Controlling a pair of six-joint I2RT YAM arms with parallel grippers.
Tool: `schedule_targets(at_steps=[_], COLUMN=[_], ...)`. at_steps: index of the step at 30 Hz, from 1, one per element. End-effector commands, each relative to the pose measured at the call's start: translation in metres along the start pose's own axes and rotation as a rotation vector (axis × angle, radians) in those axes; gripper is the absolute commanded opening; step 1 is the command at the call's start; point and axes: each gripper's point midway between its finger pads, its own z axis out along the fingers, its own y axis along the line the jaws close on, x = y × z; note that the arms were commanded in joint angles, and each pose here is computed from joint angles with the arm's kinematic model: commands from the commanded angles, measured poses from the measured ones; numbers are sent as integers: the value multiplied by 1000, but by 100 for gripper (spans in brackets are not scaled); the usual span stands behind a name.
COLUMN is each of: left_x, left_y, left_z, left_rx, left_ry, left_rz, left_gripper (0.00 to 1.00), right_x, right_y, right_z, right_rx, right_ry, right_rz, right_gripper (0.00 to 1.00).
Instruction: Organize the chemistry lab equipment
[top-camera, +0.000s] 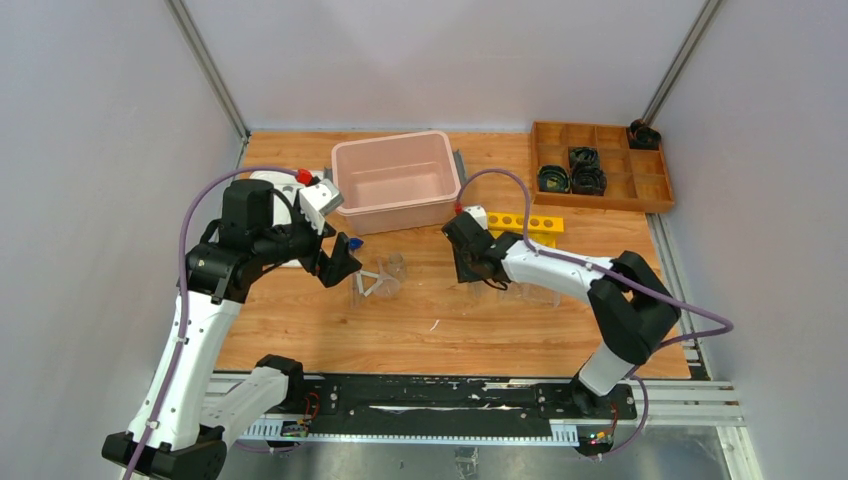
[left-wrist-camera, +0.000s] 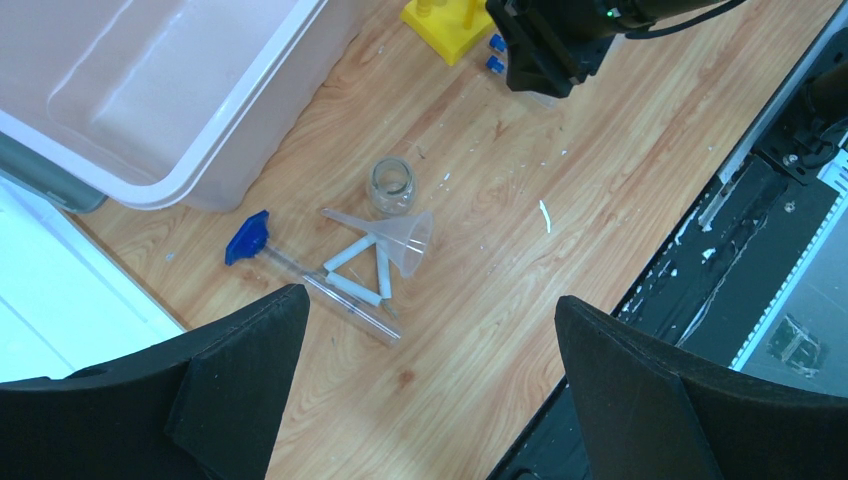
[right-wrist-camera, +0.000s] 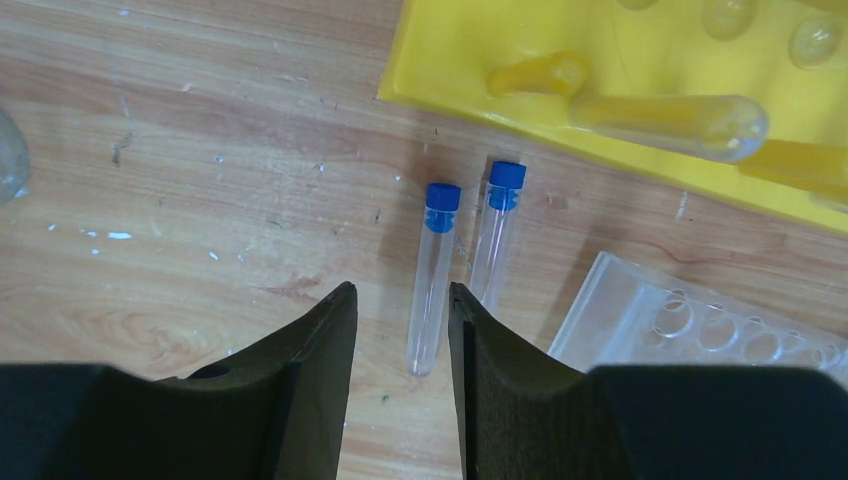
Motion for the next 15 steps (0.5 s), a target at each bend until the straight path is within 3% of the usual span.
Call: schedule_targets(at_steps=[1, 15], left_x=[-11, -11], left_y=[-3, -4], left_z=[-6, -7], left_rx=[-6, -7], left_ry=[-33, -36], left_rz=[16, 23], left_gripper=[100, 100], right_x=[-9, 3], right_y=[1, 4], right_z=[11, 40], right_rx=[35, 57], right_ry=[-16, 32], right_rz=[4, 12], right_gripper=[42, 32])
